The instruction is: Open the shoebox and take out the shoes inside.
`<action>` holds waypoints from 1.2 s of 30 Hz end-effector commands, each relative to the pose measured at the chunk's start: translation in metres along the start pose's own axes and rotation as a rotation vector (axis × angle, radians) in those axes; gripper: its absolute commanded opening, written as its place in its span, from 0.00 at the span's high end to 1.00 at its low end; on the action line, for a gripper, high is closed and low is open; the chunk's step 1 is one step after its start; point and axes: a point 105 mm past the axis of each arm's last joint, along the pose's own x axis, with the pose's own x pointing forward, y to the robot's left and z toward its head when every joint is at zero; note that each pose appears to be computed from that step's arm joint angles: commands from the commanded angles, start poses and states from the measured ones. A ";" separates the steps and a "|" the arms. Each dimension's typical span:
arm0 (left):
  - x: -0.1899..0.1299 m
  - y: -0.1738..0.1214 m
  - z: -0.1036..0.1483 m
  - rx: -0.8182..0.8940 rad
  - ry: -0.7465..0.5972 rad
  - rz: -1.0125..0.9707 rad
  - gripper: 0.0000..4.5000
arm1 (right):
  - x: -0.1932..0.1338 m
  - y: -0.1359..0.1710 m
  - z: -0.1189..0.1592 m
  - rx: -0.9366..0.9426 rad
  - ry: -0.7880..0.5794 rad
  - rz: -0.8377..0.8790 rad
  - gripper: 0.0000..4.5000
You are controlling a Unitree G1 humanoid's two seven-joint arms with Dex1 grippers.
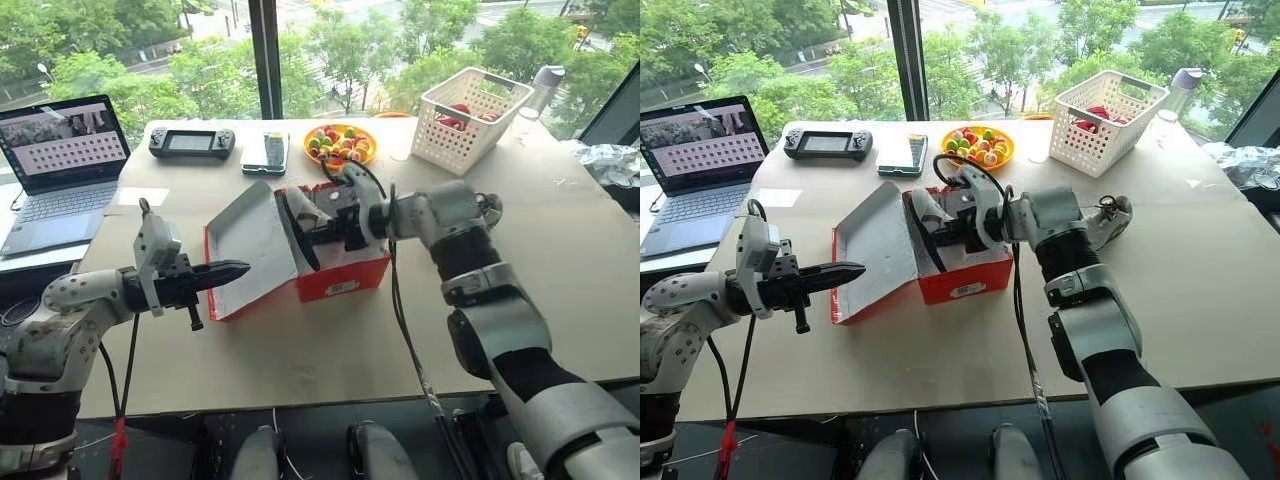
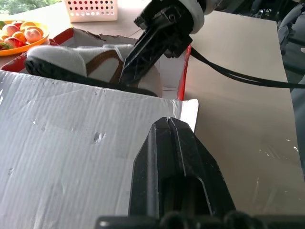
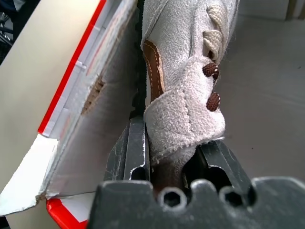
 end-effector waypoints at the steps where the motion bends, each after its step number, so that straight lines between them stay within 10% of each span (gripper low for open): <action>1: 0.002 -0.003 0.010 0.033 -0.018 -0.021 1.00 | -0.020 0.020 0.025 -0.052 -0.080 0.051 0.79; 6: 0.003 -0.002 0.010 0.033 -0.018 -0.026 1.00 | -0.048 0.015 0.044 -0.040 -0.182 0.008 0.79; 12: 0.003 -0.003 0.011 0.032 -0.018 -0.026 1.00 | -0.165 -0.037 0.094 -0.328 -0.511 -0.386 0.79; 18: 0.007 -0.005 0.009 0.021 -0.020 -0.036 1.00 | -0.235 -0.076 0.053 -0.746 -0.370 -0.679 0.79; 23: 0.011 -0.005 0.006 0.013 -0.018 -0.046 1.00 | -0.244 -0.112 -0.005 -1.191 0.072 -0.844 0.79; 36: 0.016 -0.006 0.005 0.004 -0.016 -0.068 1.00 | -0.228 -0.121 -0.089 -1.575 0.426 -0.420 0.79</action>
